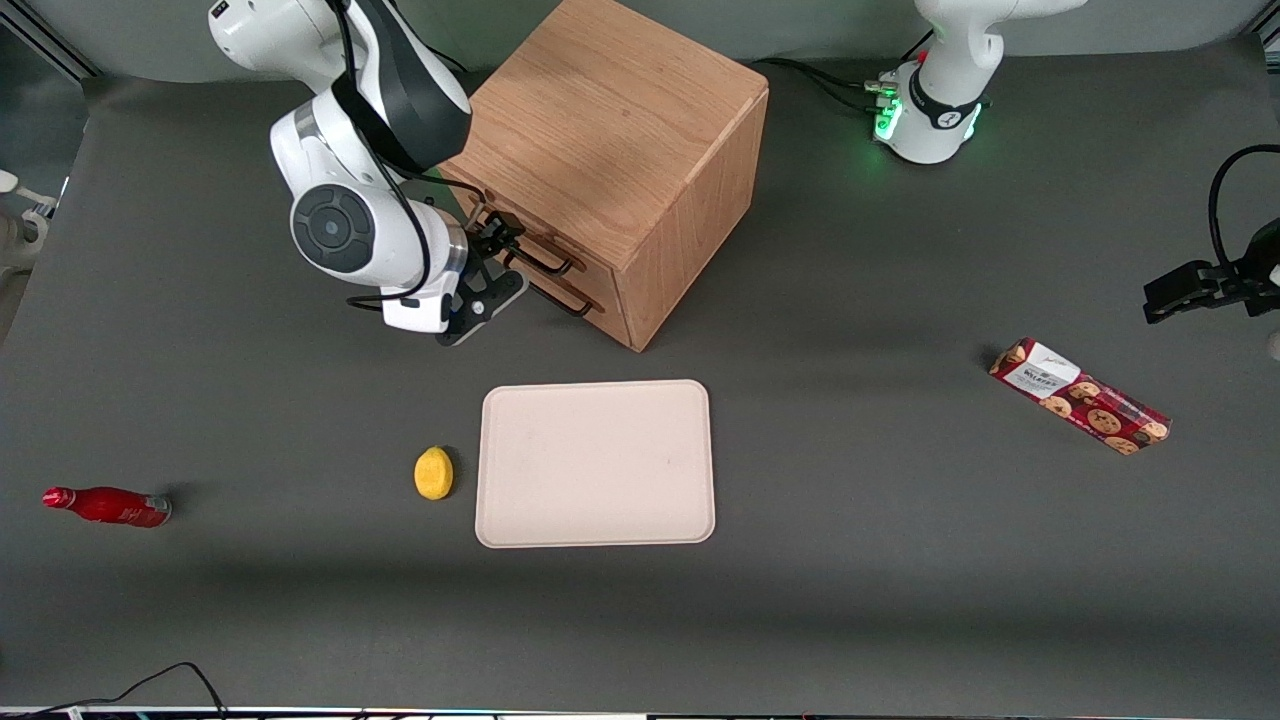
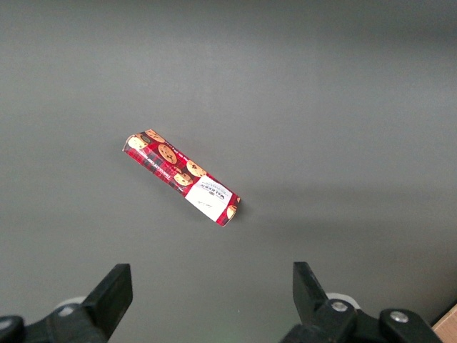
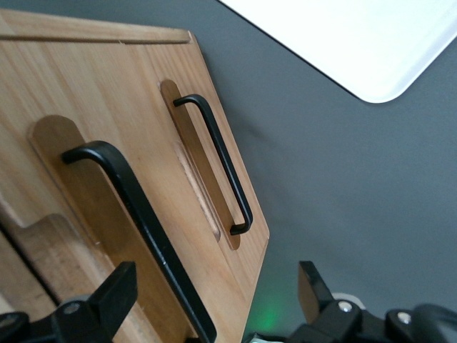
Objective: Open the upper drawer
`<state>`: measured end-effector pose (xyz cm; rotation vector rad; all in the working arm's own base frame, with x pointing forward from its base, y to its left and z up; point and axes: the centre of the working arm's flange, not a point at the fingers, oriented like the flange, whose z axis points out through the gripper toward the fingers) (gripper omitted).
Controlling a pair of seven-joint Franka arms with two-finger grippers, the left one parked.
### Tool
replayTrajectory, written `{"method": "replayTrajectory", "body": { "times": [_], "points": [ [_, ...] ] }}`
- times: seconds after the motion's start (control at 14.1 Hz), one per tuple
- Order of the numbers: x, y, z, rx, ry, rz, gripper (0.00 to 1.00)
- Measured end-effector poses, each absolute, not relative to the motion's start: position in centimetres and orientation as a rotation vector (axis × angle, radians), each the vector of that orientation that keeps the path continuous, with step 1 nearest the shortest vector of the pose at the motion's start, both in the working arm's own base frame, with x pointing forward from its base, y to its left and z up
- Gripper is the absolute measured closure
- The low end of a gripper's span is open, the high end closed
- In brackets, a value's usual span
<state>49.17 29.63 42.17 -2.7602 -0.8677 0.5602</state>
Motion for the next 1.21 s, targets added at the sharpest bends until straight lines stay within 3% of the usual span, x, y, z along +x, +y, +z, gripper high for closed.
{"method": "replayTrajectory", "body": {
  "times": [0.43, 1.21],
  "points": [
    [48.7, 30.1, 40.2, -2.752, -0.888, 0.6, 0.0],
    [48.5, 31.6, 38.8, -2.662, -1.114, 0.511, 0.0]
  ]
}}
